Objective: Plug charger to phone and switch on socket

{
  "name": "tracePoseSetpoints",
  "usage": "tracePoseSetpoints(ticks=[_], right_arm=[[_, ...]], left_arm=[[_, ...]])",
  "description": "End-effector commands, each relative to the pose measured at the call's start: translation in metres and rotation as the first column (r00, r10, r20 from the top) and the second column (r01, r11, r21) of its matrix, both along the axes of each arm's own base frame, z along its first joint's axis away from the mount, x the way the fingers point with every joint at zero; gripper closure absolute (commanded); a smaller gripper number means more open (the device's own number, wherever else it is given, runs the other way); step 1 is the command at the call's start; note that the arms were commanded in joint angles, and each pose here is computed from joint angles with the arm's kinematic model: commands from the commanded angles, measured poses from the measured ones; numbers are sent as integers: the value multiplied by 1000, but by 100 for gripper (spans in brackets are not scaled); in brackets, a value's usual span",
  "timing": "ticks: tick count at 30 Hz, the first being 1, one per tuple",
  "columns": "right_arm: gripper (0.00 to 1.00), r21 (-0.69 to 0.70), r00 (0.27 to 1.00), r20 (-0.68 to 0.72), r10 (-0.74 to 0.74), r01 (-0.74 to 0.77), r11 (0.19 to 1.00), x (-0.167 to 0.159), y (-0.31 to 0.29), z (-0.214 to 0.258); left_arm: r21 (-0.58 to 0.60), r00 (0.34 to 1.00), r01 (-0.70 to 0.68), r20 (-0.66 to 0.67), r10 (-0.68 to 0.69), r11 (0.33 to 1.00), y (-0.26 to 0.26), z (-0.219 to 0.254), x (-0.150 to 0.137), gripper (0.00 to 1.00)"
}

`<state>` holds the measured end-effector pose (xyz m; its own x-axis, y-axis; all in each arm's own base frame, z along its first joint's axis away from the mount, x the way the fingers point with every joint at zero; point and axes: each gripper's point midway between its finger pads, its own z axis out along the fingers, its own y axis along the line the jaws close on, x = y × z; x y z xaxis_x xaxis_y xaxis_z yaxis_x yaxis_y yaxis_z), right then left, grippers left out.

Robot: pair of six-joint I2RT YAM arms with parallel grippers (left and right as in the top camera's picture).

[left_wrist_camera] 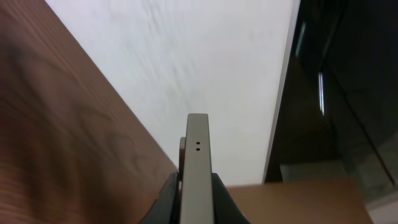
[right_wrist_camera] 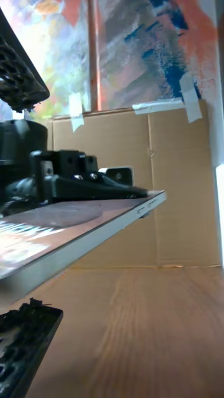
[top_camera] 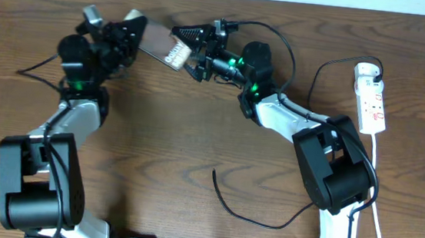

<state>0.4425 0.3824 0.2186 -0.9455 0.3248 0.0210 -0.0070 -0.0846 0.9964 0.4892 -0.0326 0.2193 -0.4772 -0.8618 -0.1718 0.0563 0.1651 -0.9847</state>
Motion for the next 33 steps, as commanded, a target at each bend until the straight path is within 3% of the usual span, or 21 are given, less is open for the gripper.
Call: tracePoseSetpoints(ticks=[1,5,10,13,17,23,26,33], right_arm=[[1,-57,971,232,-50,65,996,15,-17,12],[1,-139,905,426,13,52,989,13,-26,8],[1,-296,920,370,130,-16,955,23,-31,-12],[1,-458,930,318,181,-16,889,29,-30,-26],[1,-707,944,254,211,32,707,29,-39,-40],[1,-959,977,82,198,23,284,-8,-75,-72],[1,-989,972,-82,220,-107,102,-55,-87,-105],[1,-946,899,-325,293,-309,-101,-141,-90,-141]], left_arm=[[-42,999,-53,2,53,998,44,7,-3,93],[-92,995,-87,34,90,992,96,21,-16,93],[-109,987,-91,125,104,990,142,48,-41,93],[-106,982,-89,154,105,990,155,56,-51,93],[-98,984,-75,154,90,992,157,56,-55,93],[-95,985,-68,154,82,993,156,56,-55,93],[-90,985,-59,154,72,994,154,56,-56,93],[-69,986,-40,159,51,997,151,55,-57,93]])
